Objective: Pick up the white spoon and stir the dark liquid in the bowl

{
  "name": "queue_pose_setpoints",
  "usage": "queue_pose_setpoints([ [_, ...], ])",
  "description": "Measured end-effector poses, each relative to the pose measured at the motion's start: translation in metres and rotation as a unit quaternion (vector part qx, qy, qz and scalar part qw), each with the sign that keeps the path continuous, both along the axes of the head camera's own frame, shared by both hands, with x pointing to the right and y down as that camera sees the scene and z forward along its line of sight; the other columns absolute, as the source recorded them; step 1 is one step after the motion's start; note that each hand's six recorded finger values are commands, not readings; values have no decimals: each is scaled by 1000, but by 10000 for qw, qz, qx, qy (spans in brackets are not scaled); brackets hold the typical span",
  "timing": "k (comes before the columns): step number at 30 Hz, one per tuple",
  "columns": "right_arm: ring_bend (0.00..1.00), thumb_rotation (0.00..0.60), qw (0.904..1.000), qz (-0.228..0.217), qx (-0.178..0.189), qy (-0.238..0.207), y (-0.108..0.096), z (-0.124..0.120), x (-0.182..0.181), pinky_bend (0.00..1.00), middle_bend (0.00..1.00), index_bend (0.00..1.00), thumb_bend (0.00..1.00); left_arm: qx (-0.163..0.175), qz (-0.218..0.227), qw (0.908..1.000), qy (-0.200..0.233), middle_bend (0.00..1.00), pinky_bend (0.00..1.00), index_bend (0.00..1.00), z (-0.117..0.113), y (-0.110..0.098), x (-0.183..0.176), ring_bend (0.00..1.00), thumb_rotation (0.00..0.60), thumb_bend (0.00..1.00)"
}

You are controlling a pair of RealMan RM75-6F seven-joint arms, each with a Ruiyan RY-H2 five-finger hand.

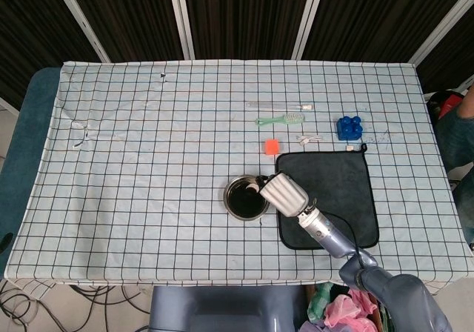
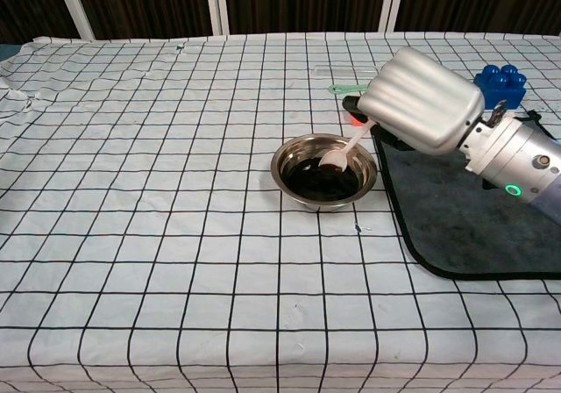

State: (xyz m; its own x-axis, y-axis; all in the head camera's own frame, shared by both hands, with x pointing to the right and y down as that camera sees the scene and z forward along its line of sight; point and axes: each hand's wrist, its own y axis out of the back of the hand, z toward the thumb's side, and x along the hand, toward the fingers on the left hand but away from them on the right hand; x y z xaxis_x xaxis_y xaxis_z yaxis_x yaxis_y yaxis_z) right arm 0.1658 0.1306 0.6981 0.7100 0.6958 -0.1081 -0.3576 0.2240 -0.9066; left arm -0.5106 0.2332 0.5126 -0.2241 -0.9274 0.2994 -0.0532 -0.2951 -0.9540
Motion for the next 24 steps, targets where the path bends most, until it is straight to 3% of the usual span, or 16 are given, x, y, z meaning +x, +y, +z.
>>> queue_pose_setpoints([
  [24, 1000, 600, 9998, -138, -97, -82, 21, -15, 19, 1000, 907, 711, 399, -120, 79, 9999, 28, 6, 0, 85, 4, 1, 4, 0, 600, 186],
])
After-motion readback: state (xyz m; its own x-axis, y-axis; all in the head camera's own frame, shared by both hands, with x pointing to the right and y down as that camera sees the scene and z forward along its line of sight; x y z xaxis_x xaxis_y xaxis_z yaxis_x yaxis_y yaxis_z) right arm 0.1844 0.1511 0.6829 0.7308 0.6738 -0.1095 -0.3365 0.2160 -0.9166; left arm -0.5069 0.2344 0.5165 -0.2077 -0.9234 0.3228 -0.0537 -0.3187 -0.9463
